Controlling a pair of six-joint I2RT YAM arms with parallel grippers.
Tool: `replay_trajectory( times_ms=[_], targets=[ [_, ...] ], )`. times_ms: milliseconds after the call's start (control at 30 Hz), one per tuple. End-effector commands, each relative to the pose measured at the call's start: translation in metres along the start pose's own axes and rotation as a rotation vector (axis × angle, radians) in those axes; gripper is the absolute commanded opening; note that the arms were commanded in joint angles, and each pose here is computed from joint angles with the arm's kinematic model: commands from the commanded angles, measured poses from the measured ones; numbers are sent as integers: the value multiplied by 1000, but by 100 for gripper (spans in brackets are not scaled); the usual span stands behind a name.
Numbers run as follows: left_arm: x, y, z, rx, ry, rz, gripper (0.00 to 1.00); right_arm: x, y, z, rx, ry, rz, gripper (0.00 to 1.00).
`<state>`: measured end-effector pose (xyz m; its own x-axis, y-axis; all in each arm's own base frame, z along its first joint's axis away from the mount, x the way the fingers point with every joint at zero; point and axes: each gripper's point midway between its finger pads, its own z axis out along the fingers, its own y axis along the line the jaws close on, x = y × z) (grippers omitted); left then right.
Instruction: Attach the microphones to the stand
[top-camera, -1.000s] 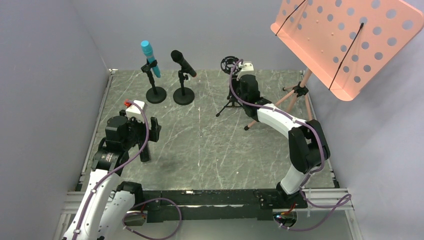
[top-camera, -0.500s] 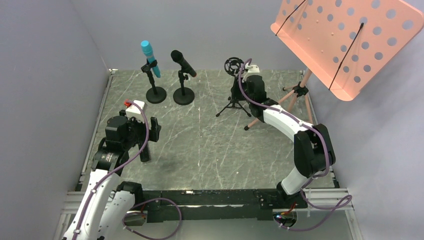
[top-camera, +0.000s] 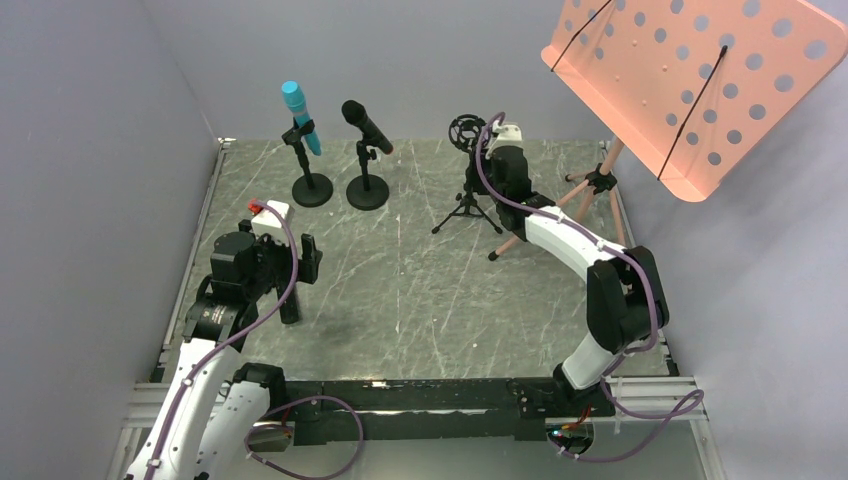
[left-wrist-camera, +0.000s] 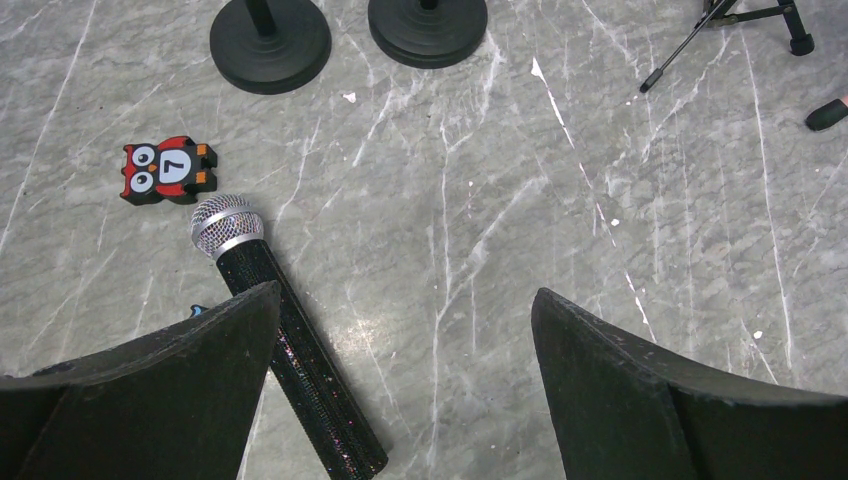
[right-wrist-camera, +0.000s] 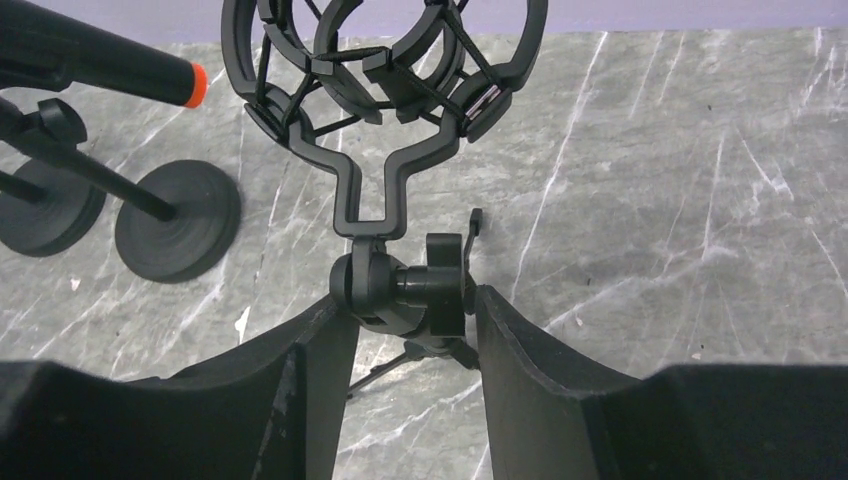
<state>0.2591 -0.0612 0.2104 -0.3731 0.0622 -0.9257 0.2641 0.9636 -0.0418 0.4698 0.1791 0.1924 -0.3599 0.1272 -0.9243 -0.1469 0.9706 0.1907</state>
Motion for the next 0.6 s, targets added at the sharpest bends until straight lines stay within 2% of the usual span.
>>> replay_trajectory(
  times_ms=[0,67,233,333,433,567],
  targets=[
    [-4,3,1,-12,-16,2,99,-16,6,7,44,-54,-1,49],
    [-4,3,1,-14,-19,2,99,-13,9,8,64,-54,-17,47],
    [-4,3,1,-14,-16,4,99,-7,16,4,135,-74,-68,33],
    [-3,3,1,-13,-14,4,99,-5,12,4,191,-83,-85,29],
    [-3,3,2,-10,-14,4,99,-2,4,10,256,-75,-99,30],
    [-3,3,2,-12,-11,4,99,3,3,15,278,-54,-112,36]
  ],
)
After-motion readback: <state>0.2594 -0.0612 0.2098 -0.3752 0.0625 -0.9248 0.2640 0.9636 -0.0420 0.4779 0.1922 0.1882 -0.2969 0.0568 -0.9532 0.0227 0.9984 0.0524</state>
